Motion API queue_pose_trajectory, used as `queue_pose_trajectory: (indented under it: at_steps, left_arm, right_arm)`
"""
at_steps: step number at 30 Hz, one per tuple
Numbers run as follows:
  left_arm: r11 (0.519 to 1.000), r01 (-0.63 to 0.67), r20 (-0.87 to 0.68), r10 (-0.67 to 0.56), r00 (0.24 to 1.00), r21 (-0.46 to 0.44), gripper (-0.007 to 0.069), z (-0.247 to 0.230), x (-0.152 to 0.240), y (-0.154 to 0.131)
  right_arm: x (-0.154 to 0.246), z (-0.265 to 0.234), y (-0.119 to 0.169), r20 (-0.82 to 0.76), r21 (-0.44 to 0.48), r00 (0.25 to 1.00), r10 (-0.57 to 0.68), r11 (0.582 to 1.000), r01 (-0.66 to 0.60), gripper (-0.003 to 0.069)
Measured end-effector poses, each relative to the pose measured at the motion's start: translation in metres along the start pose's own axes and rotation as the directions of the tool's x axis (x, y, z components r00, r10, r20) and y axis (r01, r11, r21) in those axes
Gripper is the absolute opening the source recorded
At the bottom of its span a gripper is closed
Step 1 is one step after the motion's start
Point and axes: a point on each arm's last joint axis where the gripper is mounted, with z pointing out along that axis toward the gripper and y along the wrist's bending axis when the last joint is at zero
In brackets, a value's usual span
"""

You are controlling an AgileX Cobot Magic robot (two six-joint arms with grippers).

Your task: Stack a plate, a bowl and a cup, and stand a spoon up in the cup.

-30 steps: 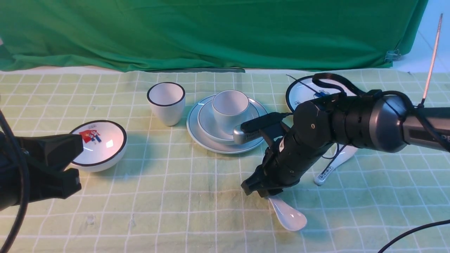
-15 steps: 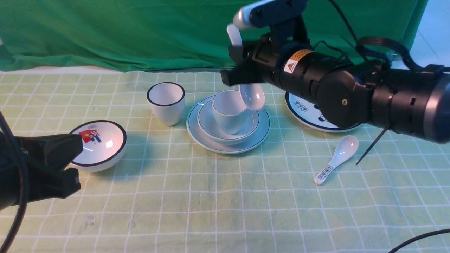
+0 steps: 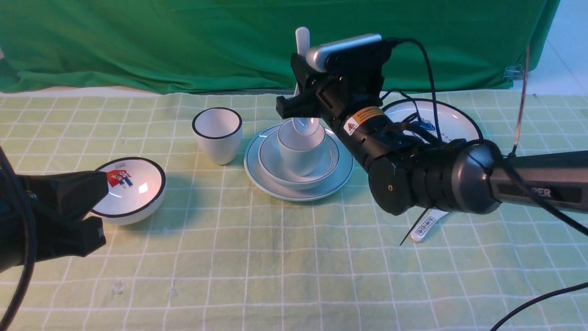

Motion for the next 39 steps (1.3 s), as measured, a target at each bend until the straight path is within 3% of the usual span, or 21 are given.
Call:
queue_pose_trajectory:
  at_steps: [8, 15, 20, 25, 31, 35, 39]
  left_arm:
    - [1.000, 0.000, 0.005, 0.000, 1.000, 0.000, 0.0015, 0.000, 0.000, 0.000]
    - [1.000, 0.000, 0.005, 0.000, 1.000, 0.000, 0.0015, 0.000, 0.000, 0.000]
    - [1.000, -0.004, 0.005, 0.004, 1.000, -0.001, 0.0015, 0.000, 0.000, 0.000]
    - [0.999, -0.046, 0.005, 0.046, 0.999, -0.017, 0.0015, 0.000, -0.001, 0.001]
    - [0.997, -0.073, 0.004, 0.073, 0.997, -0.026, 0.0015, 0.000, -0.001, 0.002]
    - [0.997, -0.074, 0.004, 0.074, 0.997, -0.027, 0.0015, 0.000, -0.001, 0.002]
    - [0.997, -0.074, 0.004, 0.074, 0.997, -0.027, 0.0015, 0.000, -0.001, 0.002]
  right_arm:
    - [0.038, 0.010, -0.004, -0.006, 0.014, 1.000, -0.015, 1.000, 0.015, 0.0169]
    - [0.044, 0.011, -0.004, -0.020, 0.014, 1.000, -0.018, 1.000, 0.018, 0.0305]
    - [0.038, 0.009, -0.002, -0.071, 0.000, 0.994, -0.080, 0.997, 0.080, 0.0300]
    - [-0.026, -0.010, 0.008, -0.188, -0.090, 0.957, -0.220, 0.974, 0.206, 0.0183]
    - [-0.153, -0.086, 0.018, -0.177, -0.214, 0.924, -0.339, 0.930, 0.300, 0.0048]
    - [-0.223, -0.153, 0.016, -0.082, -0.244, 0.911, -0.404, 0.895, 0.375, 0.0019]
    - [-0.264, -0.210, 0.001, -0.029, -0.198, 0.892, -0.451, 0.877, 0.438, 0.0019]
